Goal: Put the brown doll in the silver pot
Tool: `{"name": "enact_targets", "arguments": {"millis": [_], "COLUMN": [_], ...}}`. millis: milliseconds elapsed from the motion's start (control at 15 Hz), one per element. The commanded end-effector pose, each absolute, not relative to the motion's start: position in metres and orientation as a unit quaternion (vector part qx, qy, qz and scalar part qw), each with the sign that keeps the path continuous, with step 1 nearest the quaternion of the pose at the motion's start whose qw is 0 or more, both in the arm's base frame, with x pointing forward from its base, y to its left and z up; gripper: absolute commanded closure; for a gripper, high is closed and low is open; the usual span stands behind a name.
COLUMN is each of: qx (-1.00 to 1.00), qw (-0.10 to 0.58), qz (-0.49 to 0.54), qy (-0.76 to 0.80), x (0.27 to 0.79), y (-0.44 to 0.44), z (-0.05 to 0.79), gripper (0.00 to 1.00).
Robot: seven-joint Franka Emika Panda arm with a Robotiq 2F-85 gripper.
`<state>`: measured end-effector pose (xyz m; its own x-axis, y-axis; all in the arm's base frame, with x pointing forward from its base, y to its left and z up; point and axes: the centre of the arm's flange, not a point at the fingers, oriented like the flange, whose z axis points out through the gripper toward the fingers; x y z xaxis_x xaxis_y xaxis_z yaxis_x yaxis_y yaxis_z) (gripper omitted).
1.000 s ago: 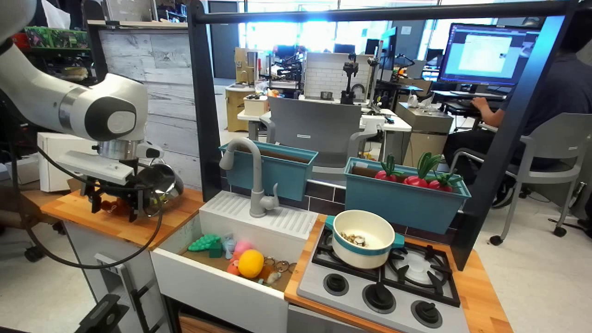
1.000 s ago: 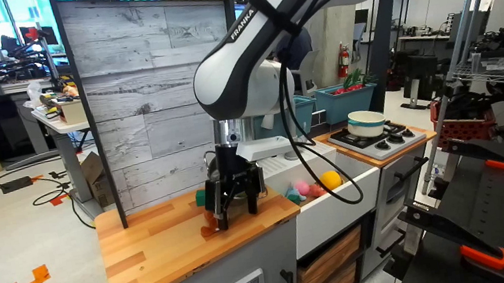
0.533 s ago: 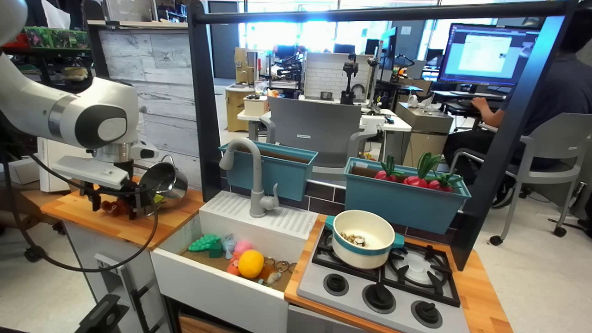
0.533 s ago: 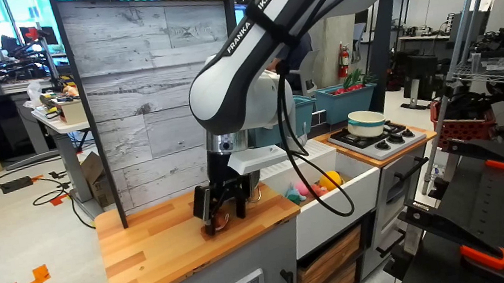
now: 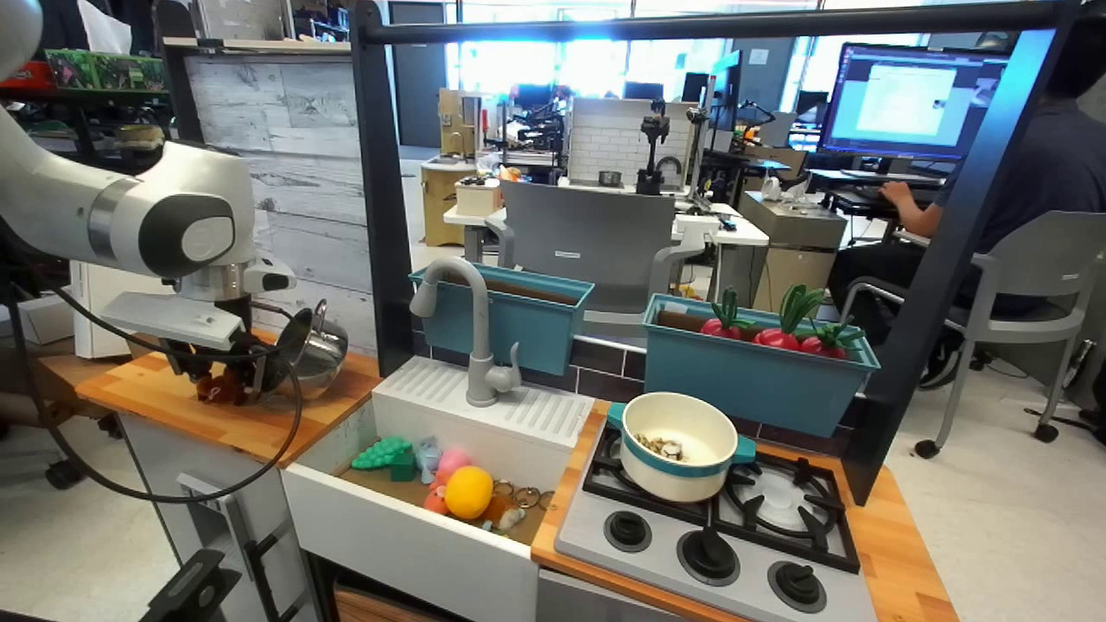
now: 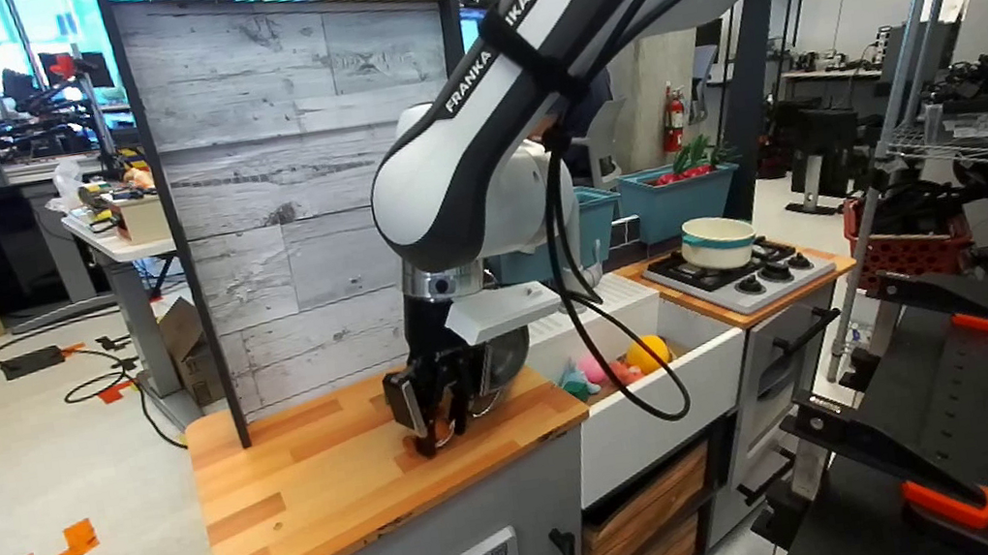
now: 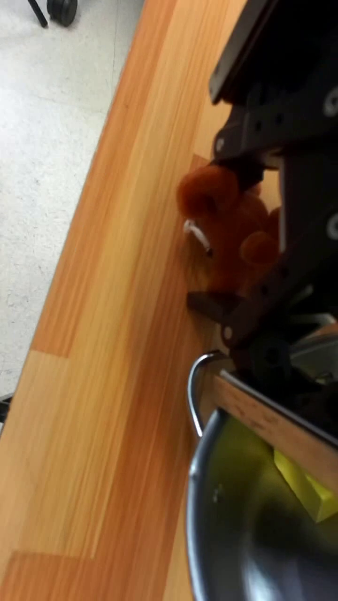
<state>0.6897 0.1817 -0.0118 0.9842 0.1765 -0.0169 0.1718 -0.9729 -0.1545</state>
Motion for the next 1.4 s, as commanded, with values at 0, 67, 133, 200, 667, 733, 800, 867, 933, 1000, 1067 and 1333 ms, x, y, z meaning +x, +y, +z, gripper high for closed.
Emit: {"name": "enact_targets", "arguments": {"millis": [0,67,133,200,667,733,800,867,933,1000,1067,1333], "qx": [-0.995,-0.995,-0.994,-0.994,-0.992,-0.992,-0.992,-0.992,-0.992,-0.992,-0.992,-0.991], "qw": [0.058,0.058,0.060,0.061,0.063,0.063,0.063,0.063,0.057,0.055,0.058,0.061], "qz": [0.008,0.008,0.004,0.001,-0.046,-0.053,-0.059,-0.062,-0.064,-0.067,-0.067,-0.073], "qy": [-0.085,-0.085,-0.087,-0.088,-0.095,-0.095,-0.094,-0.093,-0.090,-0.090,-0.093,-0.092], "x": [0.689,0.689,0.687,0.686,0.676,0.674,0.673,0.672,0.672,0.671,0.671,0.674], "y": [0.179,0.177,0.176,0.175,0.156,0.154,0.152,0.150,0.149,0.148,0.148,0.153], "z": [-0.010,-0.007,0.000,0.005,0.051,0.056,0.060,0.062,0.064,0.063,0.062,0.044], "gripper": [0.79,0.87,0.94,0.99,1.00,1.00,1.00,1.00,0.74,0.72,0.66,0.37]}}
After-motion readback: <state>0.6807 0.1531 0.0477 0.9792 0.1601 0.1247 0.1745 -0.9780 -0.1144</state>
